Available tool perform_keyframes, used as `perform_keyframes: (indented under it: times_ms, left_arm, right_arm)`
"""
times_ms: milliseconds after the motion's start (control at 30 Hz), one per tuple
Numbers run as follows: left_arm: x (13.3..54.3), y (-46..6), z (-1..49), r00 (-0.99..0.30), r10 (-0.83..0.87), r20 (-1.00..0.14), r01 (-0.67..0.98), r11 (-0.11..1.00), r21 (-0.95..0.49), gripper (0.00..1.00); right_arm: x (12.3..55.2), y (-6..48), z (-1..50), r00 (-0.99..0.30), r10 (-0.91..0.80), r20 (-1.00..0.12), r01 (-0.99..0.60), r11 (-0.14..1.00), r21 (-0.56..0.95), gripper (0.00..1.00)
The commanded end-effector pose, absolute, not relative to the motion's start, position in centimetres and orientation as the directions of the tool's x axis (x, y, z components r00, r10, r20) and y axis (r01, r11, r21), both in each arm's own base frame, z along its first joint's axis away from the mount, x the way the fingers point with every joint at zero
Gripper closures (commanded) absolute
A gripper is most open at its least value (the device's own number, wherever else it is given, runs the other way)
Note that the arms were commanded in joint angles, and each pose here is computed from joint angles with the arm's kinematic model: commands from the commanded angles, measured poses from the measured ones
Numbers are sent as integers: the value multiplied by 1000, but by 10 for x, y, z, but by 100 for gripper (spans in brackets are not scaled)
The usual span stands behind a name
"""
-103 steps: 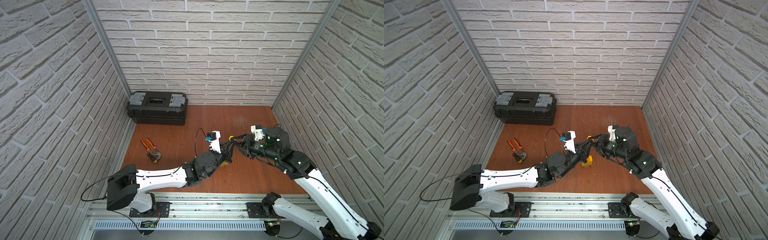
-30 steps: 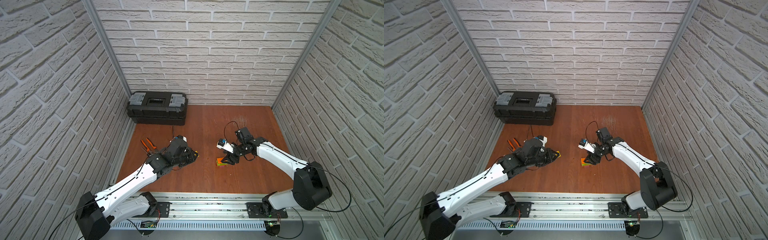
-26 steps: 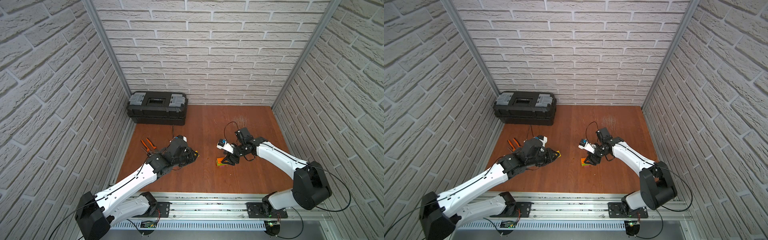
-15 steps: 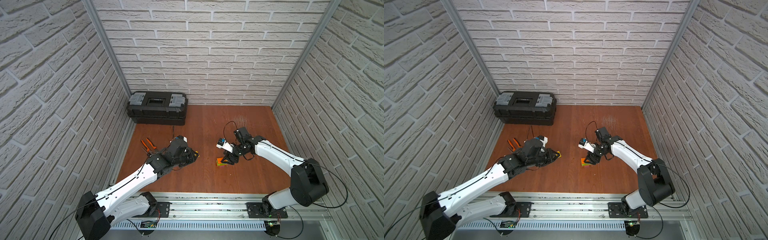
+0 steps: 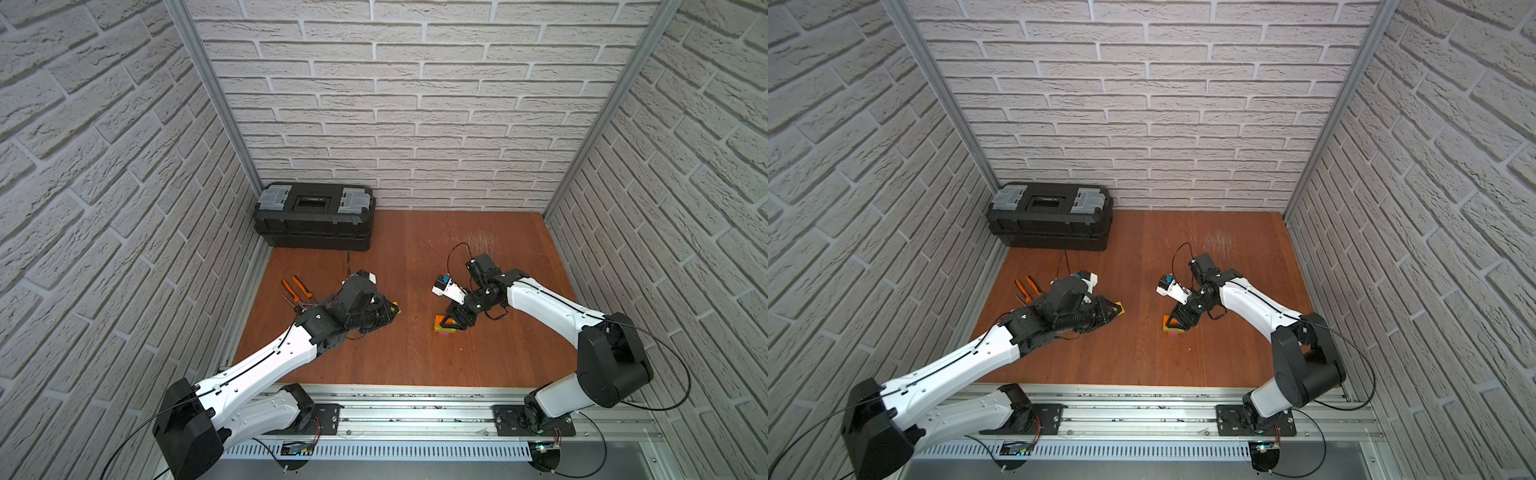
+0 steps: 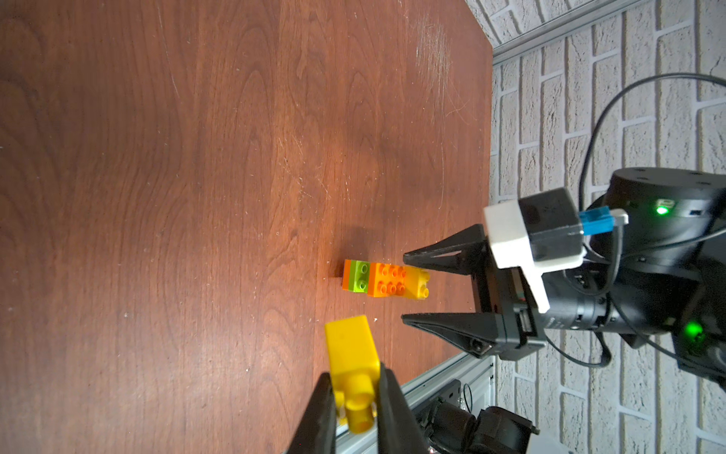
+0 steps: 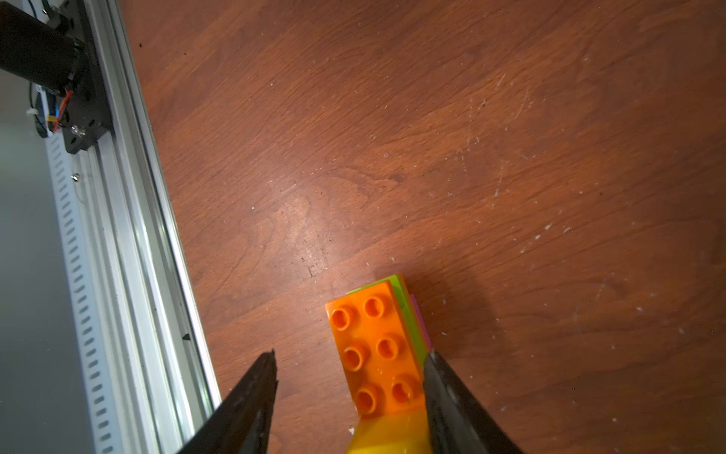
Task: Assemble a carrot with lego
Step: Adjust the lego brick at the center of the board.
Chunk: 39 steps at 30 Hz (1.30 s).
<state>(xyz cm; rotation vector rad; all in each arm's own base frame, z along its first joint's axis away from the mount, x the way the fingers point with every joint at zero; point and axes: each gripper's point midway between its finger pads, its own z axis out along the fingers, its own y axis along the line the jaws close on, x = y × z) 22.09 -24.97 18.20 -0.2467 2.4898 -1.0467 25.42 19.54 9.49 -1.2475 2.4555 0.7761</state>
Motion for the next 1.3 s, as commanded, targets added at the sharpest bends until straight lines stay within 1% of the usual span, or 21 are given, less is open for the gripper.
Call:
perform_keyframes:
  times_ms: [0, 100, 200, 333, 433, 533, 700, 833, 933, 1100, 1267]
  left_arm:
    - [227, -253, 185, -887, -318, -336, 28, 687, -726, 100]
    - [227, -253, 185, -887, -316, -337, 31, 687, -726, 100]
    - [227, -253, 184, -887, -312, -339, 33, 691, -722, 100]
    - [229, -252, 182, -892, -301, -336, 35, 697, -716, 100]
    - [232, -251, 182, -899, -291, -328, 37, 695, -718, 100]
    - [234, -251, 182, -908, -273, -317, 43, 692, -721, 100]
    - [238, -250, 182, -922, -232, -310, 63, 701, -711, 100]
    - [239, -254, 180, -932, -205, -300, 75, 700, -710, 100]
    - [240, -257, 175, -940, -185, -287, 79, 700, -710, 100]
    - [241, -263, 172, -946, -171, -274, 81, 697, -713, 100]
    - [242, -263, 172, -947, -169, -273, 82, 696, -713, 100]
  right_arm:
    - [248, 202, 93, -670, -612, -421, -741, 512, 435, 43]
    - [246, 202, 87, -696, -591, -408, -717, 530, 453, 44]
    - [249, 202, 90, -700, -566, -435, -714, 552, 432, 45]
    - [267, 195, 109, -680, -500, -536, -713, 620, 326, 45]
    - [275, 193, 123, -640, -455, -619, -716, 646, 265, 44]
    - [280, 185, 119, -629, -440, -641, -698, 684, 215, 43]
    - [270, 186, 100, -665, -420, -618, -675, 692, 256, 45]
    - [265, 193, 108, -656, -373, -656, -667, 694, 273, 45]
    - [264, 193, 112, -666, -326, -671, -638, 715, 286, 45]
    - [261, 193, 109, -666, -261, -699, -605, 737, 302, 44]
    - [253, 192, 98, -656, -273, -703, -616, 732, 290, 44]
